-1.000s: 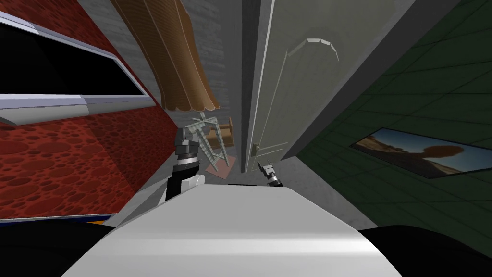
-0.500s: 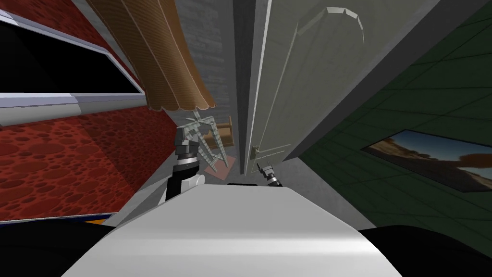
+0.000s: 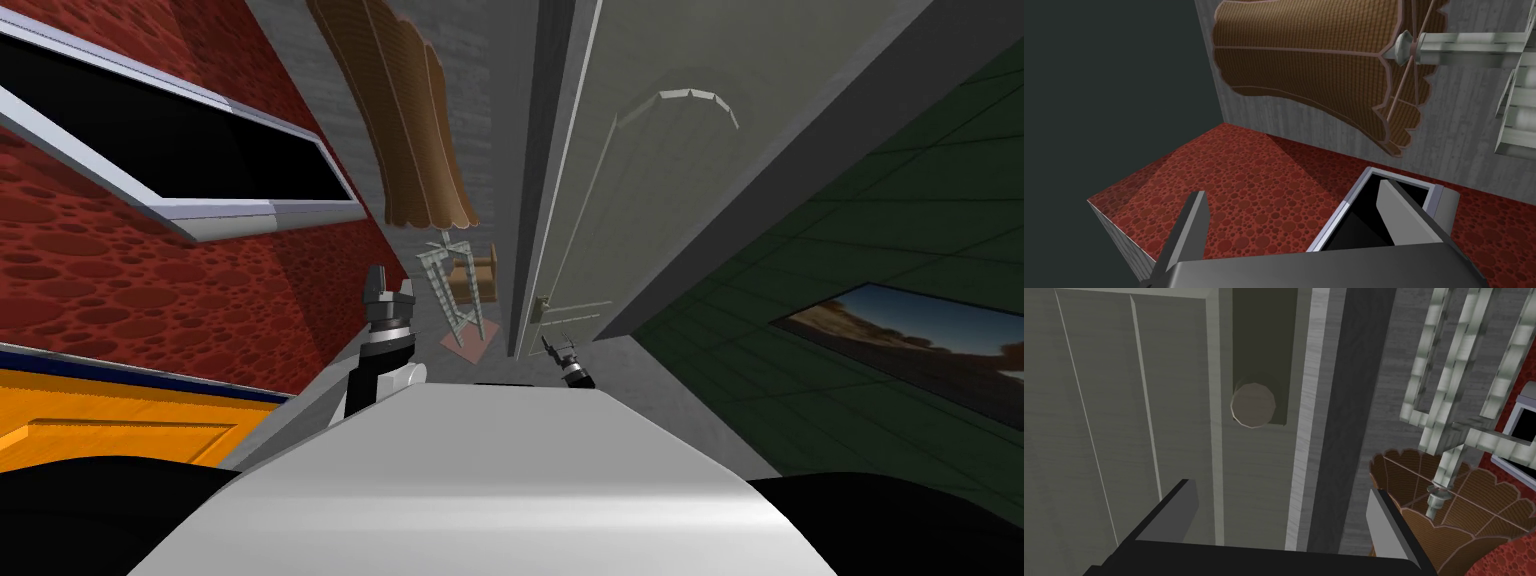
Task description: Pull the door open
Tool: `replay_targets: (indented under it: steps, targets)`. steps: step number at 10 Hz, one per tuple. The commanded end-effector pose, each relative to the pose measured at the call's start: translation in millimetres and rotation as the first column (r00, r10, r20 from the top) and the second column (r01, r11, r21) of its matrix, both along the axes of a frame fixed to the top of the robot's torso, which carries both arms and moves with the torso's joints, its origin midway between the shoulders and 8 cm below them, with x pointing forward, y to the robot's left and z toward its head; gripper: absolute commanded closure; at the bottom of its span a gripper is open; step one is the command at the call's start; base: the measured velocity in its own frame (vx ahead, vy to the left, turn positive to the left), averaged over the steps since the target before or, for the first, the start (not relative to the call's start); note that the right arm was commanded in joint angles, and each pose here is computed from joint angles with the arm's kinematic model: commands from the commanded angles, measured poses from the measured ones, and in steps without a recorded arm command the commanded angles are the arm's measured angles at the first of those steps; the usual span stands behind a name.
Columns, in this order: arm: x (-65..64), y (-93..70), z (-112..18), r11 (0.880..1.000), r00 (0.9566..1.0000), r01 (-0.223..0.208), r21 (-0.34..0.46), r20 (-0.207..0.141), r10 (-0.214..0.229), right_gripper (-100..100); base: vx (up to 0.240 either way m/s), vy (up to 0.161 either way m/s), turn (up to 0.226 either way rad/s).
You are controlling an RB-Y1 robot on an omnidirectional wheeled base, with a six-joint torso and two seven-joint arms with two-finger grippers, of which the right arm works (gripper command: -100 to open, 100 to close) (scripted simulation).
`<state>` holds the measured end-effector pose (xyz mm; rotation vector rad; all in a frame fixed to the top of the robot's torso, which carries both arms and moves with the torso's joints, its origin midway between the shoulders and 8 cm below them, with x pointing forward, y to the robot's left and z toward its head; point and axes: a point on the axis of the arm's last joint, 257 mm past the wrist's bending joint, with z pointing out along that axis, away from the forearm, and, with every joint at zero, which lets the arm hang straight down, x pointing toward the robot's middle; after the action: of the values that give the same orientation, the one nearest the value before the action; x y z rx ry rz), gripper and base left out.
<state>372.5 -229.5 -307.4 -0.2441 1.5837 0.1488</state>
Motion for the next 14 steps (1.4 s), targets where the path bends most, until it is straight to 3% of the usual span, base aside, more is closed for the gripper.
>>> replay_targets:
  steps: [1, 3, 6, 8, 9, 14]
  targets:
    - [10.7, -19.1, -1.9, 0.999, 0.9993, 0.037, -0.025, -0.002, -0.037, -100, -0.095, 0.023, 0.255]
    - [24.0, -38.8, -3.3, 0.996, 0.9970, 0.077, -0.041, -0.002, -0.077, -100, -0.046, 0.012, 0.160]
    - [47.5, -69.1, -3.2, 0.987, 0.9887, 0.150, -0.050, 0.002, -0.150, -100, -0.017, -0.007, 0.166]
    - [56.8, -79.1, -2.5, 0.983, 0.9840, 0.178, -0.047, 0.004, -0.178, -100, -0.009, -0.020, 0.101]
    - [65.9, -87.6, -1.7, 0.978, 0.9786, 0.206, -0.040, 0.006, -0.205, -100, -0.002, -0.027, 0.149]
    - [91.1, -99.7, 1.6, 0.963, 0.9631, 0.269, 0.000, 0.007, -0.269, -100, 0.016, -0.038, 0.107]
